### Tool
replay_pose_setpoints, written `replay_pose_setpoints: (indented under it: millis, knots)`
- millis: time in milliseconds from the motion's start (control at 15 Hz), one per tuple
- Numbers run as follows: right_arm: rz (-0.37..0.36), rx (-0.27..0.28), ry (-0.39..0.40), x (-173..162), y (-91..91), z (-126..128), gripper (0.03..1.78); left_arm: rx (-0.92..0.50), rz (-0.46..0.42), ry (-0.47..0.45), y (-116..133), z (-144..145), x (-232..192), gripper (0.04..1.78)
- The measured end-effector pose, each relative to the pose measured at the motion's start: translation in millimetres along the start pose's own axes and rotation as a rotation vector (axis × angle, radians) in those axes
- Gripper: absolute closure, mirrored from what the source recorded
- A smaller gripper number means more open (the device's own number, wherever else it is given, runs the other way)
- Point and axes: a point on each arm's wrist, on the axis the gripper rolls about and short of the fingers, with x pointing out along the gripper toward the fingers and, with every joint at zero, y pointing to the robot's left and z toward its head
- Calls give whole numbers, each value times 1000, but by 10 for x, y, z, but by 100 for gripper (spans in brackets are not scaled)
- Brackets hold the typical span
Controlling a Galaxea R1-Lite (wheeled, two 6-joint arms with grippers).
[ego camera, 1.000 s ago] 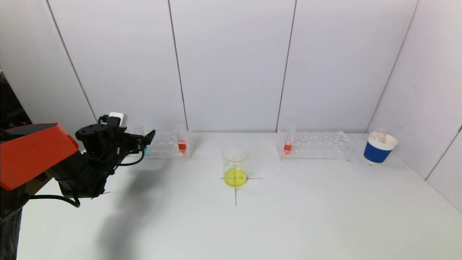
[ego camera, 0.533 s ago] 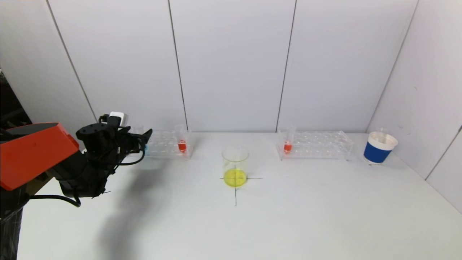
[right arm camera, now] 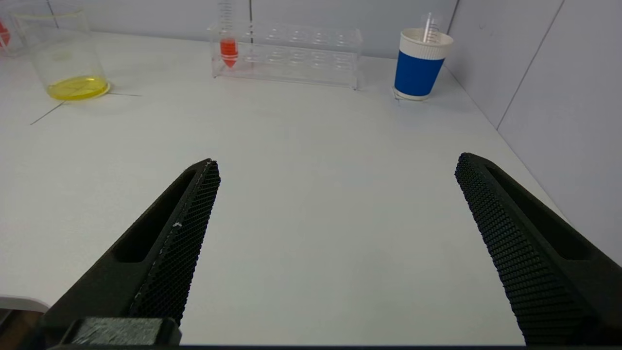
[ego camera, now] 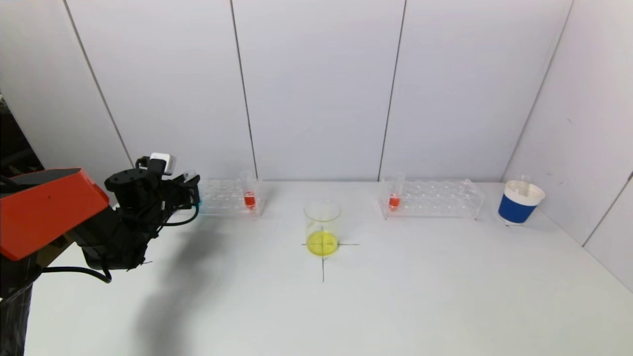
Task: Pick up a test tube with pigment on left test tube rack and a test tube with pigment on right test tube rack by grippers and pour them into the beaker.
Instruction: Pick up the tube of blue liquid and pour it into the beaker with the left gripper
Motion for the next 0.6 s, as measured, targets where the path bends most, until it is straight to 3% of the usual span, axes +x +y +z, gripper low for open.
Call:
replay_pose_setpoints:
  millis: [600]
  knots:
    - [0, 0, 0, 0, 0, 0, 5, 0, 0, 0, 1, -1, -2, 140]
